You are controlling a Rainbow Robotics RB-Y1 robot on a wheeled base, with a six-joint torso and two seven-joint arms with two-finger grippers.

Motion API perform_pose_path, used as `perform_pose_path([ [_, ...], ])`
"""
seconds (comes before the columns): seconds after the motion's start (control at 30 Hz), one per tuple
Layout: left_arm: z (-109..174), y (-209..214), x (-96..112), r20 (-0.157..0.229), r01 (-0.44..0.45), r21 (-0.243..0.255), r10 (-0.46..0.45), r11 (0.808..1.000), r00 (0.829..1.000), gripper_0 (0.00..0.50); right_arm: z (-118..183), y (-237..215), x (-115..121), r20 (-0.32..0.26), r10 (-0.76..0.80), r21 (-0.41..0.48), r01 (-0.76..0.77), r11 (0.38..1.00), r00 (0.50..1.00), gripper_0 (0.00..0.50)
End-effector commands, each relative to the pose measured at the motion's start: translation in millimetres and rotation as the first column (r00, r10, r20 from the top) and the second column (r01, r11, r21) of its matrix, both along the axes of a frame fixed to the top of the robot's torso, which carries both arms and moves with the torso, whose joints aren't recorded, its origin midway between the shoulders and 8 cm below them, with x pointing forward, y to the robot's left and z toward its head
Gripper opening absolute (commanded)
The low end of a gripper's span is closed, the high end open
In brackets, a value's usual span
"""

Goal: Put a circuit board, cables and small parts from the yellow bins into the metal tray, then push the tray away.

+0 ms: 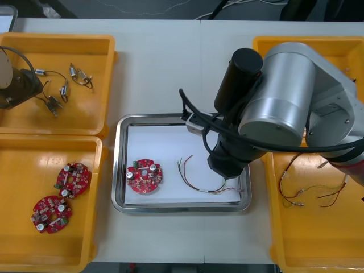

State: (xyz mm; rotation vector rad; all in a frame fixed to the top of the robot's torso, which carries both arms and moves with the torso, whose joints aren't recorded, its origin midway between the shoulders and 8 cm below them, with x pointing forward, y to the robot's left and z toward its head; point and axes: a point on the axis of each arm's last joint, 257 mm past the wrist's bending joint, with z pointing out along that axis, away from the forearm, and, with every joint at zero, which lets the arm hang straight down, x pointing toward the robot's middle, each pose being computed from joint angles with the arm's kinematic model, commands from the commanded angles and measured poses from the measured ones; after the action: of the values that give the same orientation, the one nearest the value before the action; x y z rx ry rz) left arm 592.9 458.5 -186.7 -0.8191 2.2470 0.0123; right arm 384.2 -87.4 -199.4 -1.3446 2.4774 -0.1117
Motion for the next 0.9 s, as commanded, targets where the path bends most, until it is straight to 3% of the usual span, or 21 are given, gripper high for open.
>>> perform_pose_path([
  [0.03,38.1,-20.5,7.3,0.039,0.0,-0.046,0.002,0.999,0.999,0.0,42.0,-18.6,15.1,0.061,-0.132,0.055,0.129,0.99,0.989,0.5],
  [0.27,53.7,-25.3,-12.9,-0.005,-0.009,-0.076,0.009,0.997,1.0,0.0,70.5,-36.9,25.7,0.028,-0.382,0.194,0.37,0.909,0.924,0.5],
  [0.47,63.9,-24.2,-19.7,-0.004,-0.013,-0.097,0.012,0.995,1.0,0.0,86.4,-60.1,30.4,-0.025,-0.594,0.277,0.577,0.768,0.804,0.5],
  [0.73,76.5,-14.8,-23.1,0.019,-0.017,-0.11,0.019,0.994,1.0,0.0,90.5,-100.4,31.9,-0.071,-0.785,0.301,0.764,0.571,0.615,0.5],
  [0.9,82.2,-9.6,-30.5,0.003,0.0,-0.09,0.001,0.996,1.0,0.0,94.5,-125.9,32.3,-0.078,-0.826,0.306,0.802,0.513,0.558,0.5],
])
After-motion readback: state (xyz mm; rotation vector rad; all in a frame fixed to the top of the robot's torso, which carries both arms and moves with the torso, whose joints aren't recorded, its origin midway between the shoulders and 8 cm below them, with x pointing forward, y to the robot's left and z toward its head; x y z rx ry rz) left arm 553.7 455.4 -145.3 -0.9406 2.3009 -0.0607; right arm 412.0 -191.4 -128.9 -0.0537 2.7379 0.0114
